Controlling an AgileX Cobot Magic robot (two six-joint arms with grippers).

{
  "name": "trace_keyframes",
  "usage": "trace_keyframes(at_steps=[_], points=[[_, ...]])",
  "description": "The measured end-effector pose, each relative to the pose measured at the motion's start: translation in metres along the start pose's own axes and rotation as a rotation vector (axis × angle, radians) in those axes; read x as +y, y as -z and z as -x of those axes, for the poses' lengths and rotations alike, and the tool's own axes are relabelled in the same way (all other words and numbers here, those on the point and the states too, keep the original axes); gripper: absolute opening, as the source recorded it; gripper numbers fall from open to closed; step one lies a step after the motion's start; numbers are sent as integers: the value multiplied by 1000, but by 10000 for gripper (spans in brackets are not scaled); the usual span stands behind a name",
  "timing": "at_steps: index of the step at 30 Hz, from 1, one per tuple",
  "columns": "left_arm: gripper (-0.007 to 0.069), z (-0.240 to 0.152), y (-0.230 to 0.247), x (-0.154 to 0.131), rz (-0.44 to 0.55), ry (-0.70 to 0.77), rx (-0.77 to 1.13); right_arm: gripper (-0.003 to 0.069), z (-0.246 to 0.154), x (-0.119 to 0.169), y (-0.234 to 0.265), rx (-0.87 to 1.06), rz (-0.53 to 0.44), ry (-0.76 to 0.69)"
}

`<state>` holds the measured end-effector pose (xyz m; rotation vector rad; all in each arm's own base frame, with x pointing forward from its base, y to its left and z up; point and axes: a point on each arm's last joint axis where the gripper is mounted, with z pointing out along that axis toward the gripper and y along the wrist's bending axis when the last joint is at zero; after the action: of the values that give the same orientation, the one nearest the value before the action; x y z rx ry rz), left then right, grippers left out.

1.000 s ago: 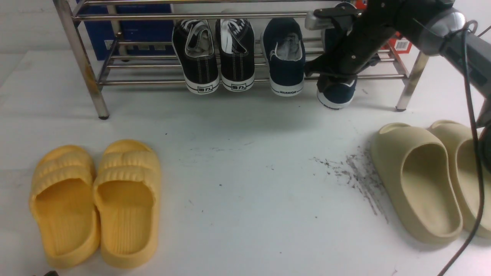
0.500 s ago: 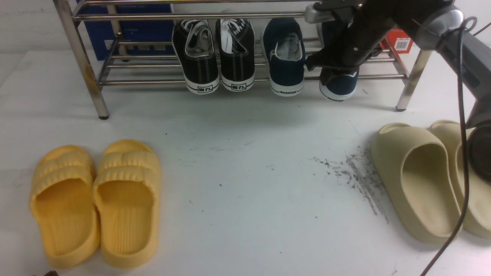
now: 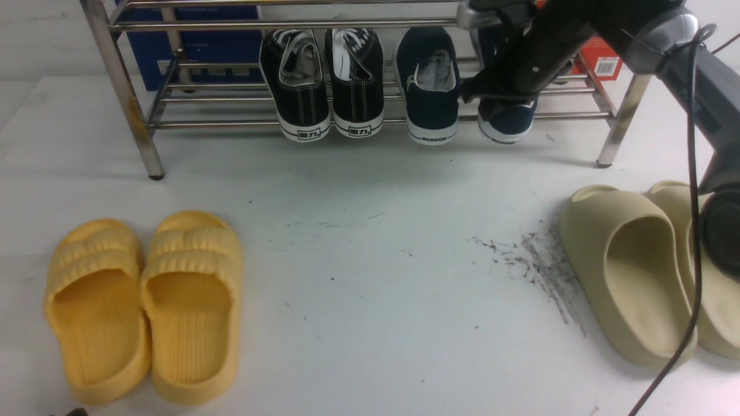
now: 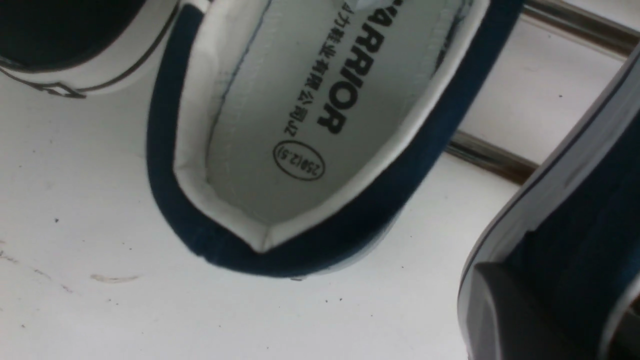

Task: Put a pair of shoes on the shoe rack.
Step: Use the right arm to put a shoe into the shoe rack

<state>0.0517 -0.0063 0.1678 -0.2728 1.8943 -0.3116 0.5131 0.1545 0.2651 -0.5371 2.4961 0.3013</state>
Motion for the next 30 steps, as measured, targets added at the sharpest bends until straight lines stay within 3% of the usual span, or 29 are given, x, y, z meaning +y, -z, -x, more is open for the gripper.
trace_keyframes(at_steps=[20,25,30], points=[[237,0,0,0,0,0,0,52,-3,-2,-12,4,-2,14],[237,0,0,0,0,0,0,77,-2,-2,-11,1,-4,14],[237,0,0,0,0,0,0,156,0,-3,-10,-20,-10,20]])
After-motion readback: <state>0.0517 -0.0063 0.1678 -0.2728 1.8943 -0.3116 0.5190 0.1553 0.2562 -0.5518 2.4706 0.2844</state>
